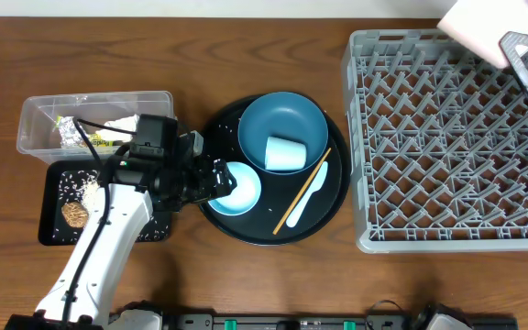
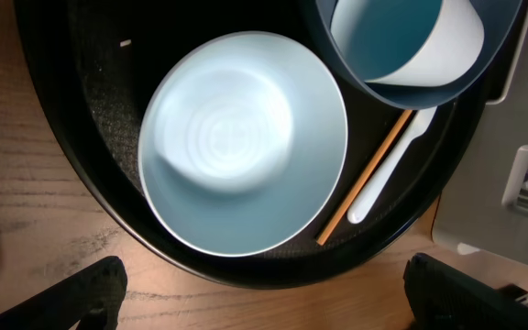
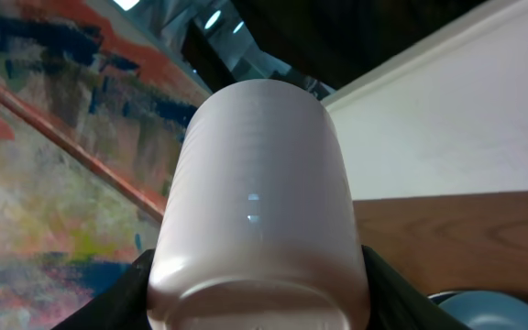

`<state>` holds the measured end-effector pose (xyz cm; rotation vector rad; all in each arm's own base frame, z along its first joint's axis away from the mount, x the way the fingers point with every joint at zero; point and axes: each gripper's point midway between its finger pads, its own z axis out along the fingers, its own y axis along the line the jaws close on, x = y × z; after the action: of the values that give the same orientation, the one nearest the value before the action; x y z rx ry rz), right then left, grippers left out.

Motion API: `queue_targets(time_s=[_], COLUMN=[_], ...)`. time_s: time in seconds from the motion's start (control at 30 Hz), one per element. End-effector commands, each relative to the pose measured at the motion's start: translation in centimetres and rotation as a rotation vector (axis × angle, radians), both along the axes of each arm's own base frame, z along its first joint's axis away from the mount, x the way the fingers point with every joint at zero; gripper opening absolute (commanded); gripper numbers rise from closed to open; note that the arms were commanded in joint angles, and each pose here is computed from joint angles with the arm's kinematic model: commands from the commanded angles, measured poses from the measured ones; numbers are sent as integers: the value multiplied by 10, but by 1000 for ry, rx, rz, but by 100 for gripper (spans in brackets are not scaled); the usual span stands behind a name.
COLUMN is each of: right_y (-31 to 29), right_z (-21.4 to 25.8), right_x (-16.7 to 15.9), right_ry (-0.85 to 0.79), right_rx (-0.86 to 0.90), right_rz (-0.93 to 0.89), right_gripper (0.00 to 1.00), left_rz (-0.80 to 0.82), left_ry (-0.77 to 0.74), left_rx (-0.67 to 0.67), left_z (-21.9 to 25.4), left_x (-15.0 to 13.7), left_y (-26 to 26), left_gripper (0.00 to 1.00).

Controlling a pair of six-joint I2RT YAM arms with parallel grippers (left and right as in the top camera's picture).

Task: Sort waste into correct bins and load items into the dishwasher rack
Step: 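Carry the pink cup with the right gripper over the dish rack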

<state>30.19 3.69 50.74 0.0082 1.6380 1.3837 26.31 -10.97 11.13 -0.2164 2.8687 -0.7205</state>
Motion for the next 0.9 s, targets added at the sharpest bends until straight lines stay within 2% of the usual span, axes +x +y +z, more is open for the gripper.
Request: queue_targets(time_s=[0.0,0.23,0.43,0.57,0.87], right_y=[2,-9,-14,-17,-49], right_z=[1,-32,-72,-84,-147], right_x=[4,18,23,26,40], right_ry=[-40,27,160,205,430], right_rx=[-35,-132,-438,-597,-886], right_rz=[-21,-187,-396,-446,-564], right_gripper=[20,21,23,23,23], left_rz=[-1,0,0,0,-1], left_ry=[-9,-9,-9,-9,-9], left_rx=[12,12,12,12,12], left_z=[1,1,1,1,1], left_x=[2,2,2,2,2], left_y=[2,2,2,2,2], left_gripper=[98,98,98,98,98])
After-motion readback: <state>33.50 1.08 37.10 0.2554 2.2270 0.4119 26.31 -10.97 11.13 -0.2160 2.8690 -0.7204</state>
